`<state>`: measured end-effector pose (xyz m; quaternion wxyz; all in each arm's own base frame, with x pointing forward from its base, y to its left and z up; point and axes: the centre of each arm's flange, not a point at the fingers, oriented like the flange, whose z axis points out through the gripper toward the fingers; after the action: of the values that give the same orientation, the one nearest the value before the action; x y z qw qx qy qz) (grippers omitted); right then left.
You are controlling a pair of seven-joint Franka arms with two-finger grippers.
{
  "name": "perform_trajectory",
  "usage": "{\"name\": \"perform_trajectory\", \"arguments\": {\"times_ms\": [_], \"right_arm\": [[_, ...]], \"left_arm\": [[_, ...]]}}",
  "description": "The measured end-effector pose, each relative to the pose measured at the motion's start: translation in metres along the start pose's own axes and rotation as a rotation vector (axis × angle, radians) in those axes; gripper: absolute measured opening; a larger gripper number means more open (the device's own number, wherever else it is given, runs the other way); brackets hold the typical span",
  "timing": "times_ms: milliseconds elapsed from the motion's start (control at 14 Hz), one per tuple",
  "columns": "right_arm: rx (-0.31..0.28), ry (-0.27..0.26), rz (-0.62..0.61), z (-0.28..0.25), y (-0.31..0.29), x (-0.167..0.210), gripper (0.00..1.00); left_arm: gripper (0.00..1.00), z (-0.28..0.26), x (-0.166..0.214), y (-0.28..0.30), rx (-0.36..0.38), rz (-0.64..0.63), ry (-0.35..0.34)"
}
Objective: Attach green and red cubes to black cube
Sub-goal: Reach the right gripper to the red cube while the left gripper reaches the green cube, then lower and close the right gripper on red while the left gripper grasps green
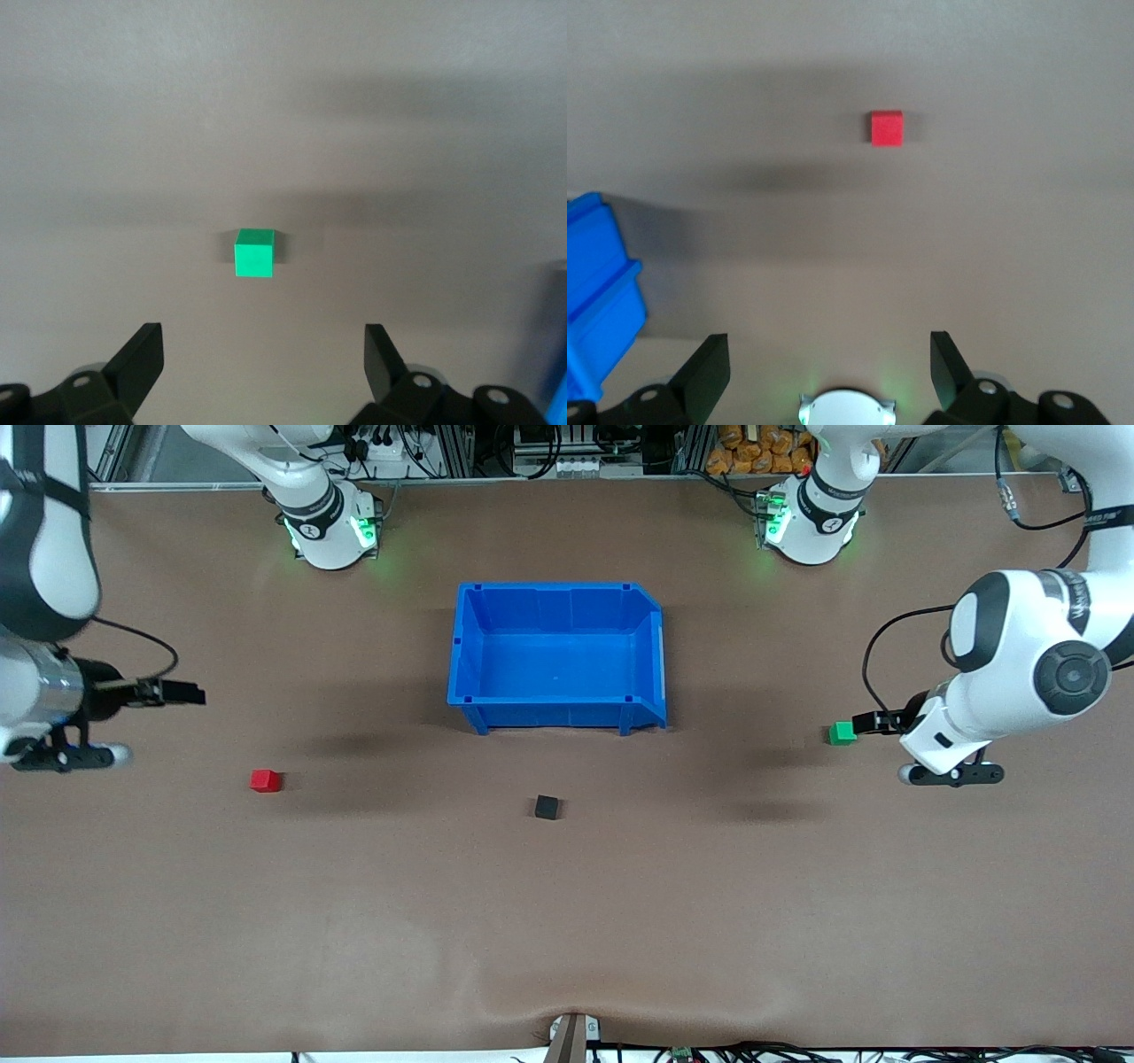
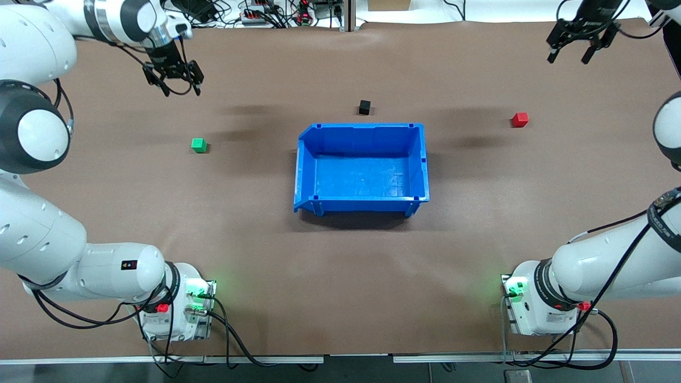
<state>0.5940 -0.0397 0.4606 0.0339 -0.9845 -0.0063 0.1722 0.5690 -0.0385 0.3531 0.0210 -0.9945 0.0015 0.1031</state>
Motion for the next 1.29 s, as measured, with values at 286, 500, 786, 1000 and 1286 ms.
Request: {"name": "perform_trajectory", "arguments": {"times_ms": [286,500,786,1000,1286], "right_arm": [[-0.012,-0.053,-0.018,0.057,-0.011,0.042,1.0],[-0.018,-0.073,-0.012,0.1,-0.006,0.07,1.0],[-0.021,0.002,0.03,0.15,0.026,0.093,1.0],[-0.029,0.071,0.041,0.179,0.038,0.095,1.0],[-0.052,0.211,0.013,0.214,0.055,0.095,1.0]], "left_arm": [[1.0,0.043,0.0,0.001,-0.004,0.002,-0.033],[1.0,0.068,0.008,0.001,-0.007,0.004,-0.043],[1.0,0.113,0.014,-0.009,0.013,0.013,-0.048],[1.0,0.141,0.017,-0.02,0.002,-0.006,-0.069],[1.0,0.158,0.017,-0.02,-0.001,-0.005,-0.096]]}}
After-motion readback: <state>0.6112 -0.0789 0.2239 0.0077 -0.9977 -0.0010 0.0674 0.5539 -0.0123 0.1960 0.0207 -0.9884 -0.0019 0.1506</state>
